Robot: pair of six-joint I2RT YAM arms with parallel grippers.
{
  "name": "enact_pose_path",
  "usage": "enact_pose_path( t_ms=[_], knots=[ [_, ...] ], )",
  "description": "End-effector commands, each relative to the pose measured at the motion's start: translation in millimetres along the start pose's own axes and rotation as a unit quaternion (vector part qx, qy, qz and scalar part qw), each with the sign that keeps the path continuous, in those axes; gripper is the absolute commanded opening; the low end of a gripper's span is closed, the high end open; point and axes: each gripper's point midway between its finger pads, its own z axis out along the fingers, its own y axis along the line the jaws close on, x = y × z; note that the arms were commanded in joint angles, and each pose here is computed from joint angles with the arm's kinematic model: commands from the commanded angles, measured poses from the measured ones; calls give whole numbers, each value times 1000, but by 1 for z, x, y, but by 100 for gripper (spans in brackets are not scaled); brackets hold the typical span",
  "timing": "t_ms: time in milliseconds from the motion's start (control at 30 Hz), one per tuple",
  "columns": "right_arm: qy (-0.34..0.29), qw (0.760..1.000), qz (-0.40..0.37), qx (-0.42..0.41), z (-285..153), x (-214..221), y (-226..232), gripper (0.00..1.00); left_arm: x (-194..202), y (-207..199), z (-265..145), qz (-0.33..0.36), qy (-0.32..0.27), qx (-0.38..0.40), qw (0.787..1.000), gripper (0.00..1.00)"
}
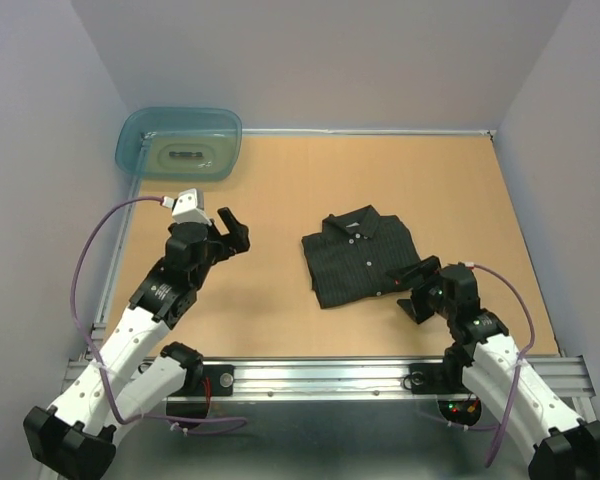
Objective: Fold and stack the long sleeve shirts
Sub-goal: Neatly place the folded shirt to the corner
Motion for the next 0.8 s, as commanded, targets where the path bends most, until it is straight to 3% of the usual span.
enact_pose_path(
  t_ms=[0, 433, 767],
  knots=[
    [-20, 999, 46, 0, 10, -5, -7, 100, 18, 5, 9, 3, 20, -4, 1000, 98],
    [-14, 999, 37, 25, 31, 3, -19, 95, 108, -37, 48, -66, 199, 78, 975, 94],
    [-31, 997, 48, 44, 43, 2, -21, 75, 167, -101, 81, -84, 296, 116, 944, 87]
  ],
)
